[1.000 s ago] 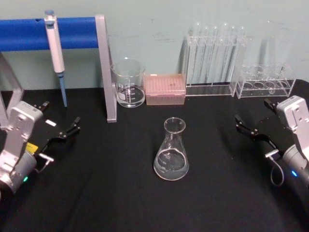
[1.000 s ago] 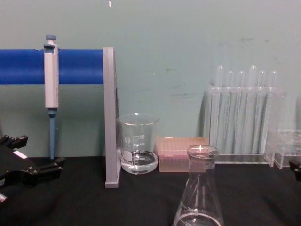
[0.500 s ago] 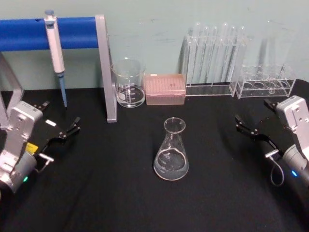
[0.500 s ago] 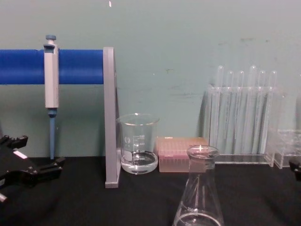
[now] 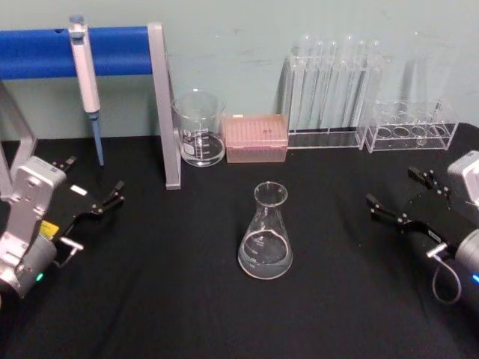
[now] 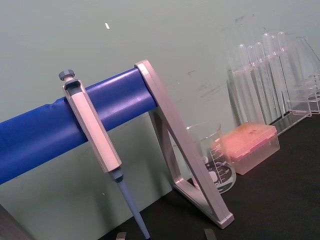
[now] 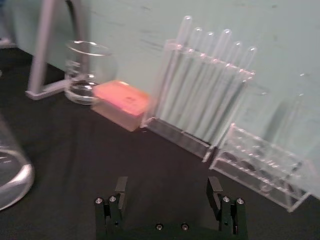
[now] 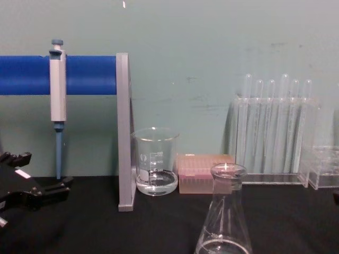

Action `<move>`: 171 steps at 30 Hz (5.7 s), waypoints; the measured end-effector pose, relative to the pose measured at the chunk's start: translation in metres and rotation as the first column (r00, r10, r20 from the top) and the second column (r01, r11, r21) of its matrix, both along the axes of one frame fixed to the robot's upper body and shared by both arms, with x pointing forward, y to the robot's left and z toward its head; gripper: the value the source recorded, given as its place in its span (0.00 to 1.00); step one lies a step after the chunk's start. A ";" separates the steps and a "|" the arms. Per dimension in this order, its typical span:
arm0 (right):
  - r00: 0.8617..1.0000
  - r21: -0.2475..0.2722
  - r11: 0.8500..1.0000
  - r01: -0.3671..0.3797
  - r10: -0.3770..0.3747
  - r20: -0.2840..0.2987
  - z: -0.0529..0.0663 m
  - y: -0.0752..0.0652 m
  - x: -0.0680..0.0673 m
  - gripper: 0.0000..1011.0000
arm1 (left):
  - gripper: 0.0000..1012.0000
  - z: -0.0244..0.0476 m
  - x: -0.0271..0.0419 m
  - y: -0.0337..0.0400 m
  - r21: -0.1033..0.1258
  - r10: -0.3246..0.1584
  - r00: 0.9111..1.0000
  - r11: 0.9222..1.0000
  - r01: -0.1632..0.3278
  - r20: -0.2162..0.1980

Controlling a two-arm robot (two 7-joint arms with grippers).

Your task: Grasp the erlenmeyer flask with one hand, shake it three times, then place it back.

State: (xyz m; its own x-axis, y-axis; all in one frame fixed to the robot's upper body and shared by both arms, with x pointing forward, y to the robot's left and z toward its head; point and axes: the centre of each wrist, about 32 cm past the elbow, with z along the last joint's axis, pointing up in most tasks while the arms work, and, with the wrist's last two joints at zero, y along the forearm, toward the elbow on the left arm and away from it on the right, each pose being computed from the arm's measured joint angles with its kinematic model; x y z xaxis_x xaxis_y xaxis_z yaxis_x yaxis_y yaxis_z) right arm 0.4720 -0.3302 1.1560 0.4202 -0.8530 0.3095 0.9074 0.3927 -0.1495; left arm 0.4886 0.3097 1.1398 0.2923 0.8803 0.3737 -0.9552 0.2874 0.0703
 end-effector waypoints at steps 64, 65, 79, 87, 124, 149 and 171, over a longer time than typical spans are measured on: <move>0.787 0.317 0.762 -0.564 0.613 -0.071 0.001 0.050 0.067 0.99 | 0.99 0.0000 0.0000 0.0000 0.000 0.000 1.000 1.000 0.000 0.000; 0.786 0.317 0.761 -0.565 0.614 -0.071 0.001 0.050 0.068 0.99 | 0.99 0.0000 0.0000 0.0000 0.000 0.000 1.000 1.000 0.000 0.000; 0.775 0.324 0.752 -0.574 0.627 -0.082 -0.002 0.056 0.080 0.99 | 0.99 0.0000 0.0000 0.0000 0.000 0.000 1.000 1.000 0.000 0.000; 0.771 0.324 0.750 -0.577 0.631 -0.088 -0.003 0.058 0.082 0.99 | 0.99 0.0000 0.0000 0.0000 0.000 0.000 1.000 1.000 0.000 0.000; 0.781 0.320 0.762 -0.563 0.617 -0.095 -0.002 0.059 0.082 0.99 | 0.99 0.0000 0.0000 0.0000 0.000 0.000 1.000 1.000 0.000 0.000; 0.781 0.321 0.761 -0.564 0.618 -0.095 -0.002 0.059 0.082 0.44 | 0.99 0.0000 0.0000 0.0000 0.000 0.000 1.000 1.000 0.000 0.000; 0.799 0.343 0.761 -0.551 0.599 -0.045 0.002 0.058 0.079 0.44 | 0.99 0.0000 0.0000 0.0000 0.000 0.000 1.000 1.000 0.000 0.000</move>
